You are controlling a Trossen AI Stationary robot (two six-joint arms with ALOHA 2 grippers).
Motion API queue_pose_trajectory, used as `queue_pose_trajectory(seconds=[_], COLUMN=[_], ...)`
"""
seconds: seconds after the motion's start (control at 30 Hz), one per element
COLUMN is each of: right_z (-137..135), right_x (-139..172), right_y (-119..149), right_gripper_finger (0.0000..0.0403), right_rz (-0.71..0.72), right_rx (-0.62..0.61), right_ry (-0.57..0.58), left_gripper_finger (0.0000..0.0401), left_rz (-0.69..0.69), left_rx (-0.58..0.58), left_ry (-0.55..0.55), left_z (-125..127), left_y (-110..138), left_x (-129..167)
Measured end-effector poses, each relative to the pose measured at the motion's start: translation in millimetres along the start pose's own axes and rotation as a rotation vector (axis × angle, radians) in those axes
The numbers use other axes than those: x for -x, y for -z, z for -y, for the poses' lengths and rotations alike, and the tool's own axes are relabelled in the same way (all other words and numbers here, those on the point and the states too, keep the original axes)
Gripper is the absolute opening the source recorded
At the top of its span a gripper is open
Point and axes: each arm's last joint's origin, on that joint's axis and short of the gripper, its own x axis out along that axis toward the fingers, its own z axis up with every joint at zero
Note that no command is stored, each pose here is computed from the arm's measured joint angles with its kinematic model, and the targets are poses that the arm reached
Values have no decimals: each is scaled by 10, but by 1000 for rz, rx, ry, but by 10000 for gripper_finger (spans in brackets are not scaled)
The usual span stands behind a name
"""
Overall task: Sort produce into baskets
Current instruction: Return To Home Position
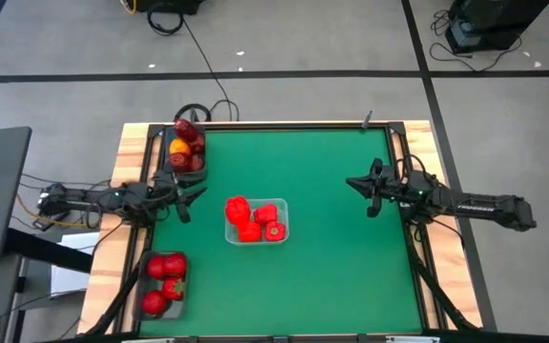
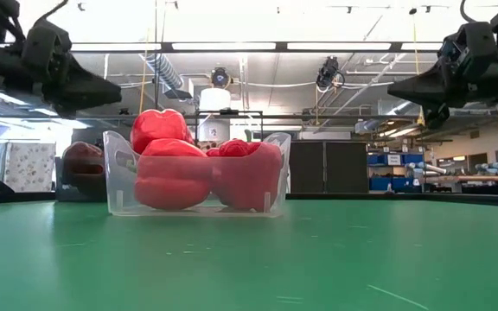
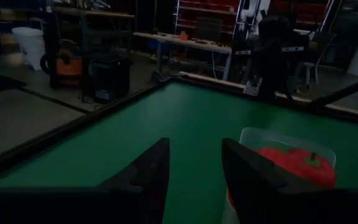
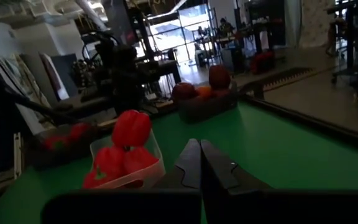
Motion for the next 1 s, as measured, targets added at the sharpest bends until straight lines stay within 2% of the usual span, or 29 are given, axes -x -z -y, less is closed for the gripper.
queue_pose_trajectory(seconds=[0.07, 0.17, 0.33, 0.47, 0.53, 0.63, 0.8, 0.87, 1.0], right_z=[10, 5, 9, 15, -1, -46, -85, -74, 4], right_x=[16, 36, 65, 83, 84, 91, 106, 105, 92], right_y=[34, 28, 69, 117, 111, 87, 50, 59, 78], right_gripper_finger=[2, 2, 2, 3, 3, 3, 3, 3, 3], right_rz=[-4, 1, -41, -92, -93, -79, -41, -49, -65], right_rx=[-1, -5, 16, 50, 76, 137, 208, 217, 215], right_ry=[1, -13, -31, -45, -93, -228, -343, -332, -167], left_gripper_finger=[151, 151, 151, 151, 151, 151, 151, 151, 151], left_rz=[10, 51, 31, 38, 23, 19, 44, 45, 43], left_rx=[9, 36, 33, 48, 34, -31, -140, -154, -165], left_ry=[8, 66, 86, 147, 145, 155, 237, 240, 239], left_z=[-6, 13, 18, 41, 43, 49, 74, 75, 74], left_y=[101, 102, 119, 150, 163, 170, 151, 152, 155], left_x=[-16, -24, -24, -38, -47, -54, -50, -50, -50])
